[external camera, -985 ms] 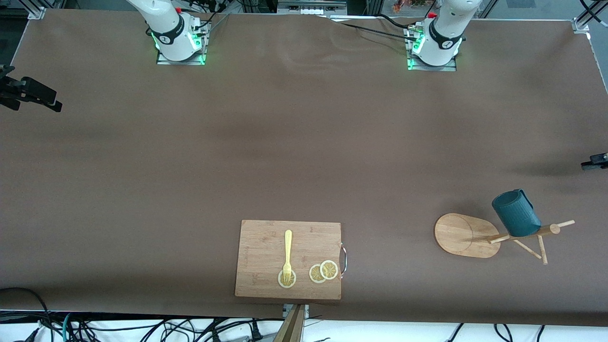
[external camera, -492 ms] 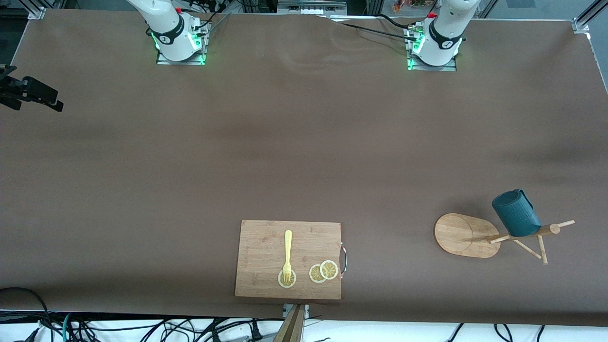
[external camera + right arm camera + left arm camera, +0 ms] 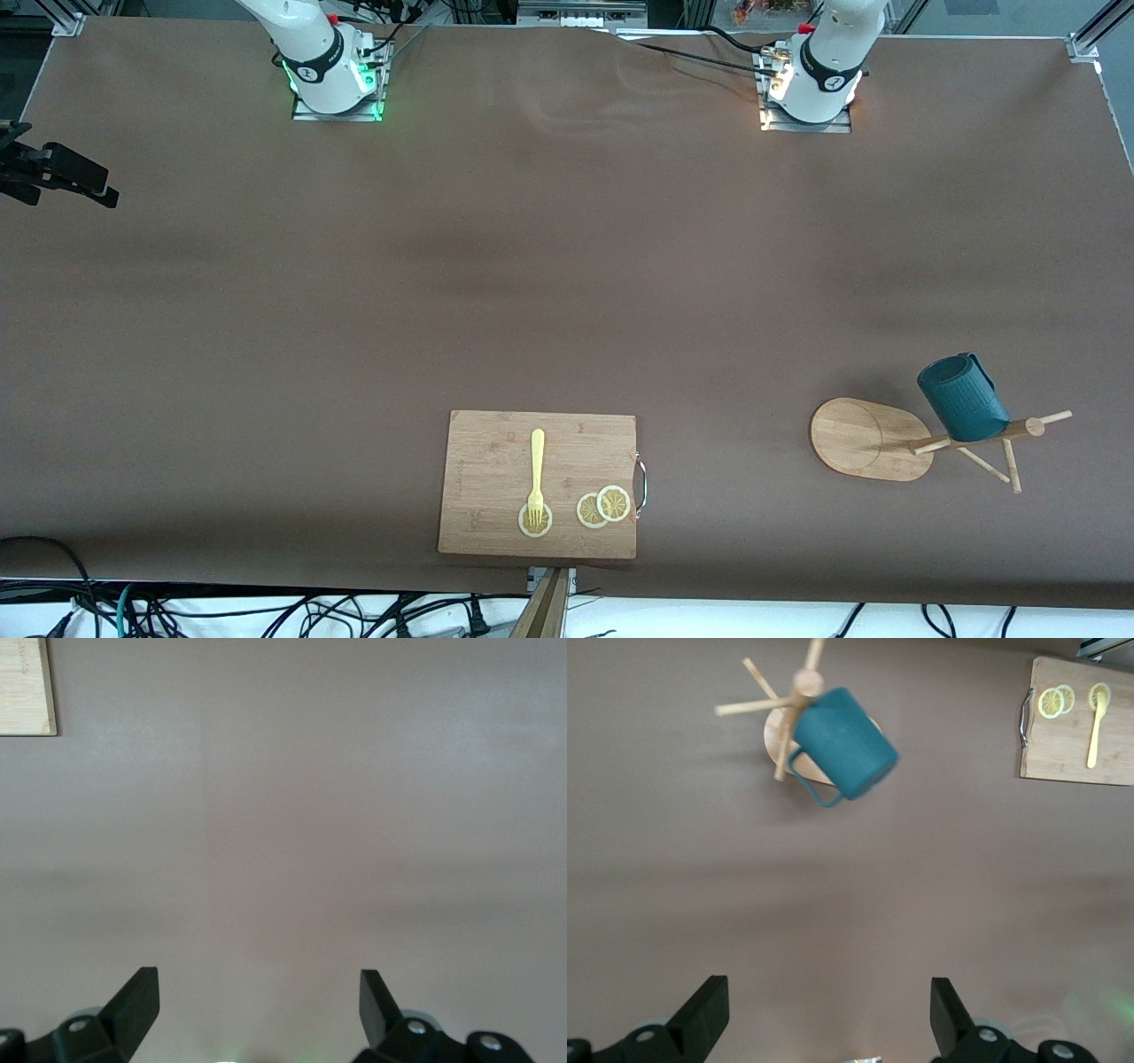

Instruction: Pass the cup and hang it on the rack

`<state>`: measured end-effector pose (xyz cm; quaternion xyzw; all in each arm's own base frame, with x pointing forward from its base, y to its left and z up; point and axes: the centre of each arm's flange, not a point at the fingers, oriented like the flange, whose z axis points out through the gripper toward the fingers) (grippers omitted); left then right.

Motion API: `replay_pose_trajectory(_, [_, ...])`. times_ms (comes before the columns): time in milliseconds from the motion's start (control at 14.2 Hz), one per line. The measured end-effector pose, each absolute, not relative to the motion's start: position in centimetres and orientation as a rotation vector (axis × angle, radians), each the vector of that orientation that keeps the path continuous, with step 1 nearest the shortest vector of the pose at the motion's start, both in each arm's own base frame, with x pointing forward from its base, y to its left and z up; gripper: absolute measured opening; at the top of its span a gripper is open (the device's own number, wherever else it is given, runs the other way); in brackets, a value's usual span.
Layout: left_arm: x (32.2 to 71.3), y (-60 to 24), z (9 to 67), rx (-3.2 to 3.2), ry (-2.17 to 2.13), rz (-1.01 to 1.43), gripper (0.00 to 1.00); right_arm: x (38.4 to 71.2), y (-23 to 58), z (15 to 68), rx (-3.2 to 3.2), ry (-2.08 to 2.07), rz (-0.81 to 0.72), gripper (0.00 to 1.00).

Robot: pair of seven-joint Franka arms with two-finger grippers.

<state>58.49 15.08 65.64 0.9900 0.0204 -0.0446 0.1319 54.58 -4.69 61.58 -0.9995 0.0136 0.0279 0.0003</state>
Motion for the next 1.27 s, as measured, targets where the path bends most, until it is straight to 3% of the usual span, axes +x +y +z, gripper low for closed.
replay_pose_trajectory(563, [59.5, 2.9, 66.0, 2.964, 0.073, -0.202, 1.0, 54.5, -4.9, 61.5, -3.138, 0.051, 0.099, 1.0])
replay_pose_trajectory(844, [57.3, -4.2, 64.7, 3.07, 0.066, -0.113, 1.0, 54.5, -4.8, 61.5, -3.138, 0.051, 0.099, 1.0])
replay_pose_trajectory(1266, [54.6, -1.5, 62.7, 3.086, 0.169, -0.034, 1.0, 54.4, -4.9, 61.5, -3.138, 0.054, 0.102, 1.0])
